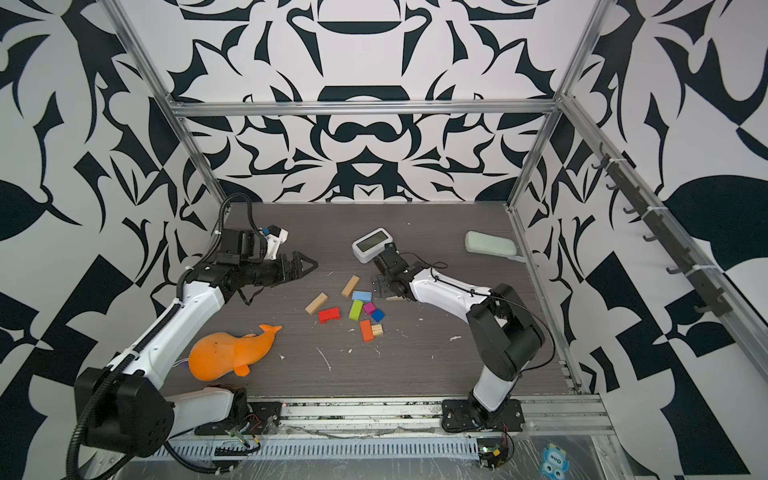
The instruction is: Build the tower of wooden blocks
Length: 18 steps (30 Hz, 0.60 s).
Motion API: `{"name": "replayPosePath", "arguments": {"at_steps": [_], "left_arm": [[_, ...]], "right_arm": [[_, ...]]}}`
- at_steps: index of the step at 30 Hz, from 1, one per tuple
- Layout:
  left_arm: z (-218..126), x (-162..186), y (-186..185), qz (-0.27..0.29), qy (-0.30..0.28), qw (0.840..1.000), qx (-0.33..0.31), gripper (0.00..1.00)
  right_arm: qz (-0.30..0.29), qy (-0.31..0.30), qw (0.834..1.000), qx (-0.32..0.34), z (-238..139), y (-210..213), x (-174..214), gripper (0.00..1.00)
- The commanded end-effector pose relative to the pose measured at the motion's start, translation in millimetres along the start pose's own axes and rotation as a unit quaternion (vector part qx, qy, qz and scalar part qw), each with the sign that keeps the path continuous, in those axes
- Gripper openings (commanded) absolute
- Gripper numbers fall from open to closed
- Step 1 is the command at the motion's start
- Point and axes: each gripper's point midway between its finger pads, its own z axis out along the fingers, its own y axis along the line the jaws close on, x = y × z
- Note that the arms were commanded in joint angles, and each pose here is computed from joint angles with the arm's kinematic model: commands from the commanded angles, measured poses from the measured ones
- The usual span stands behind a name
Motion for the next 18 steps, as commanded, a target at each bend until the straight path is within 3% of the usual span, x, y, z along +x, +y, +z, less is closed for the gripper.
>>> {"name": "replayPosePath", "arguments": {"at_steps": [1,8,18], "left_arm": [[0.1,6.9,0.7,-0.008,0.014,1.0,-0.002,0.99],[-2.0,7.5,-0.7,-0.005,0.016,1.0,-0.003,0.99],[-3.9,5.9,-11.3,-0.004,0.013,1.0,0.023,0.99]], "right_arm": [[-0.05,-0.01,0.998,-0.036,-11.4,15.3,-18.7,0.98],[-0.128,-0.031,0.987,-0.089,-23.8,41.1,-42.7,0.97],[-0.178,-0.033,0.972,-0.15,-24.7,70.9,-58.5,0.96]]}}
